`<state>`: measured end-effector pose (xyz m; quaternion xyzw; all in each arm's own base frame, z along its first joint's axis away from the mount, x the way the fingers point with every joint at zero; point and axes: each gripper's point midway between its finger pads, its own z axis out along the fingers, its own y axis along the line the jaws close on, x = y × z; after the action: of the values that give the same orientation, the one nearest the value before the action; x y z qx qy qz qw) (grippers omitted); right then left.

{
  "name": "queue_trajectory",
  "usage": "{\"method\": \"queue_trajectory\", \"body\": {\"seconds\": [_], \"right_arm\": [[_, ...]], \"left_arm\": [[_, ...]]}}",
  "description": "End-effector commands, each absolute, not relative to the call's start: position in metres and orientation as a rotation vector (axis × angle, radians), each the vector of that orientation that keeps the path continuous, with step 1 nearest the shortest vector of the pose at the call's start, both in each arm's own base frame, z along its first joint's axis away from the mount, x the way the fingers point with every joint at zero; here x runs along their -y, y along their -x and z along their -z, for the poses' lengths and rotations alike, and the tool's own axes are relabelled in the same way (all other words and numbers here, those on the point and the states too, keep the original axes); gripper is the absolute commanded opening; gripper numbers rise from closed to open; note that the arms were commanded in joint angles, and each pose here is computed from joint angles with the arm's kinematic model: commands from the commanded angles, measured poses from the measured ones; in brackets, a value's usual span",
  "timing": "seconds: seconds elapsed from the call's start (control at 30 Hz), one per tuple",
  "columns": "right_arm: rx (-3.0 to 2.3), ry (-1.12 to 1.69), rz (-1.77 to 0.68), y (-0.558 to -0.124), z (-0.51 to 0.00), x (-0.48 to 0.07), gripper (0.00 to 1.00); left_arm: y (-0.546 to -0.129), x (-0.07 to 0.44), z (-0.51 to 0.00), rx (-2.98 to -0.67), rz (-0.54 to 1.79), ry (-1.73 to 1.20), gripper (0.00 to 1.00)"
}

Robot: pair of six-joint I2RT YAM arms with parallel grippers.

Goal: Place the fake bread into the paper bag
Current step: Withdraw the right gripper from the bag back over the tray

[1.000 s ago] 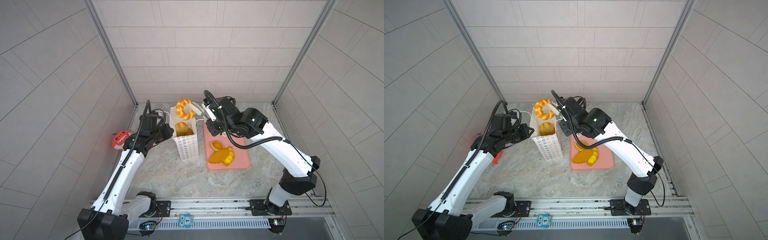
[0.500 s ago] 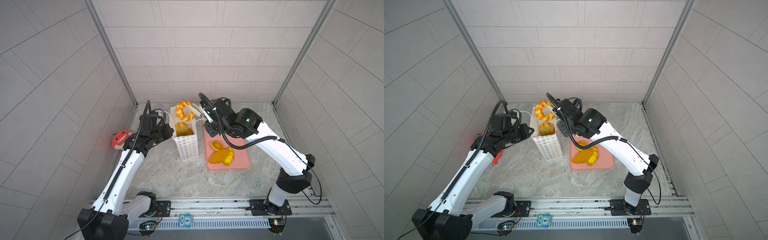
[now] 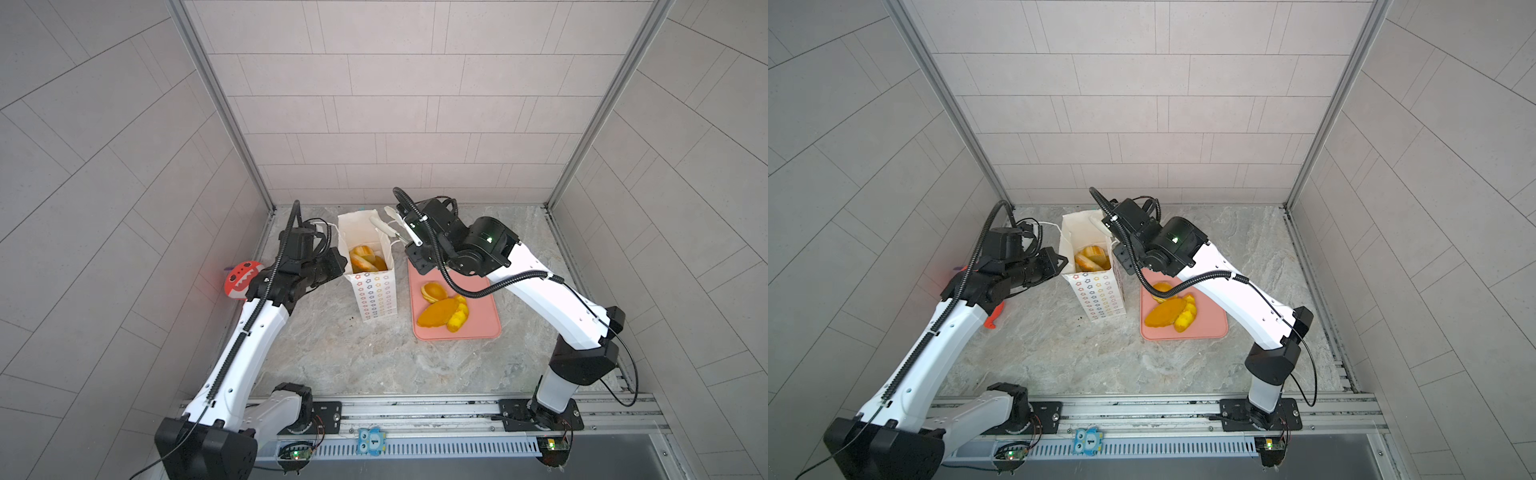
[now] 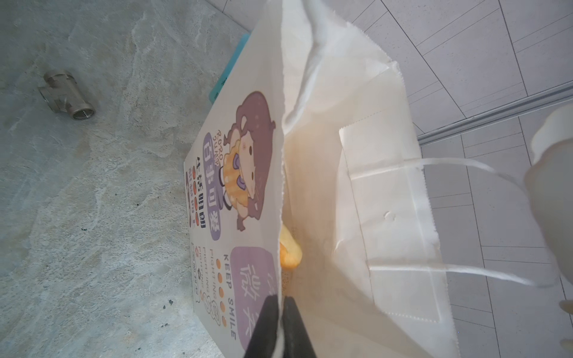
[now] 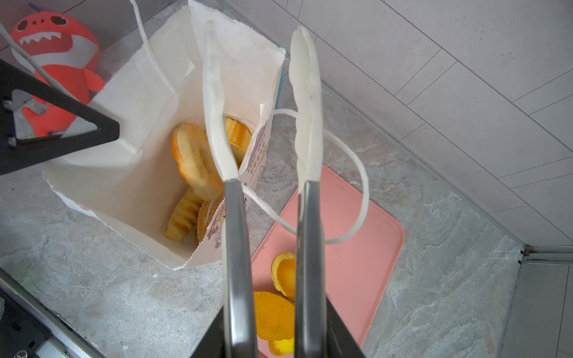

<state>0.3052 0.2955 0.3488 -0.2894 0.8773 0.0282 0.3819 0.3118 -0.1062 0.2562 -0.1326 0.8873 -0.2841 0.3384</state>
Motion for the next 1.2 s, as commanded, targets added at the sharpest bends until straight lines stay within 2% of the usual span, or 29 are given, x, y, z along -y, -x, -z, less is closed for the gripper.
{"method": "queue_trajectory", "body": {"seconds": [0.0,0.67,1.17], "right_arm": [[-2.197,0.710,-0.075,-0.305,-0.365,-0.293,0.40],[-2.103,0.606,-0.044,-0.303,-0.404,-0.267,0.39],[-2.107,0.458,0.015,-0.306,-0.409,-0.210,0.38]], "left_arm": [[-0.309,0.106,-0.273,-2.273,0.744,0.322,0.10],[-0.309,0.106,-0.272,-2.275,0.743,0.325,0.10],[-0.310,0.106,-0.272,-2.276,0.743,0.324,0.10]]}}
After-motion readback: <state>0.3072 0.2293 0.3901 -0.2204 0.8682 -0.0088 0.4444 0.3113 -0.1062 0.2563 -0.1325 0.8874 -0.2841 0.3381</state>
